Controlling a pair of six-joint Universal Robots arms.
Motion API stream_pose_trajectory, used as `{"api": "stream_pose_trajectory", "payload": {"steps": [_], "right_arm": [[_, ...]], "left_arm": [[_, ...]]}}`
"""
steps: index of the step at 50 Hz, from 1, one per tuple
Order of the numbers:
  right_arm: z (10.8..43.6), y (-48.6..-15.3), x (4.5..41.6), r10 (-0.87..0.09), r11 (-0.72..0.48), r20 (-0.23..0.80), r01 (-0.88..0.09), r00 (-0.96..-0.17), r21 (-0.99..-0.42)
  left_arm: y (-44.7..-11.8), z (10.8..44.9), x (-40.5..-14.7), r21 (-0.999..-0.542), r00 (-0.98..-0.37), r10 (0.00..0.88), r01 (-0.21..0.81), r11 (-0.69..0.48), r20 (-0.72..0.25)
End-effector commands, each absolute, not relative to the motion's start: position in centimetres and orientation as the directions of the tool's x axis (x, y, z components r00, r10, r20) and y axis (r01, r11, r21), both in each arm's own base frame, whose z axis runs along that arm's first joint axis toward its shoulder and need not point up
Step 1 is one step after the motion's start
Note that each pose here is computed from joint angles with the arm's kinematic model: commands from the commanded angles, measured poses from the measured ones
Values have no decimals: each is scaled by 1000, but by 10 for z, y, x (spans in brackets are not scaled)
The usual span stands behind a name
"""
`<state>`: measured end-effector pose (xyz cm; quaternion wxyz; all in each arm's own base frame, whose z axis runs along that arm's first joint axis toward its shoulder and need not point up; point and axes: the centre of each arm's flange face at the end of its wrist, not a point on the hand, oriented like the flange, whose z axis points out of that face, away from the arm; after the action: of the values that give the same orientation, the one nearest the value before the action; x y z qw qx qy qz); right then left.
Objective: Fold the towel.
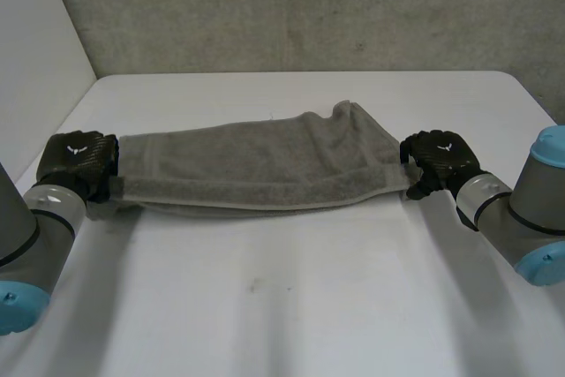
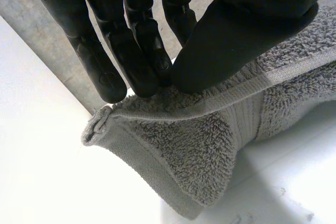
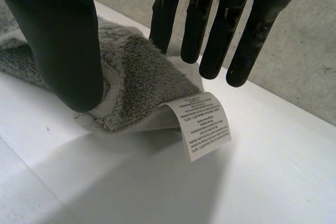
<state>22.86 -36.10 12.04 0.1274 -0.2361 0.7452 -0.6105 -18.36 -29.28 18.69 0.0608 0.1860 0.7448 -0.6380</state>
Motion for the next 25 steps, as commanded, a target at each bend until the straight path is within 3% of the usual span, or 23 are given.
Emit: {"api": "stream_pose_trajectory", "payload": {"steps": [1,6,8,10,11,13,17,20,22,23,25], "right_arm": [[112,-369,224,-431,196,39,-136,-901,-971],[127,-377,219,-383,161,46,-116,-923,-980],[143,-380,217,-369,122,63,-116,-927,-986],[185,-380,215,-362,15,126,-141,-924,-990],[186,-380,215,-362,15,126,-141,-924,-990],[219,-371,213,-357,-59,216,-209,-909,-976],[246,-357,210,-354,-84,312,-302,-882,-949],[275,-340,208,-352,-111,401,-388,-845,-915],[289,-333,208,-350,-123,439,-424,-828,-897],[302,-326,207,-347,-135,468,-451,-812,-882],[318,-319,206,-335,-156,499,-475,-799,-866]], "left_arm": [[-293,186,-184,-927,-923,201,355,119,-328],[-291,185,-184,-923,-921,208,361,135,-330],[-289,185,-184,-921,-920,213,363,144,-329],[-286,185,-184,-916,-917,222,369,159,-331],[-283,187,-185,-911,-914,230,376,168,-335],[-279,193,-185,-910,-912,234,379,169,-336],[-269,209,-184,-909,-911,239,381,167,-338],[-260,235,-184,-918,-912,229,375,131,-340],[-250,272,-182,-932,-918,204,358,56,-341],[-249,272,-182,-932,-918,204,358,56,-341],[-238,311,-181,-940,-924,174,340,-40,-342]]}}
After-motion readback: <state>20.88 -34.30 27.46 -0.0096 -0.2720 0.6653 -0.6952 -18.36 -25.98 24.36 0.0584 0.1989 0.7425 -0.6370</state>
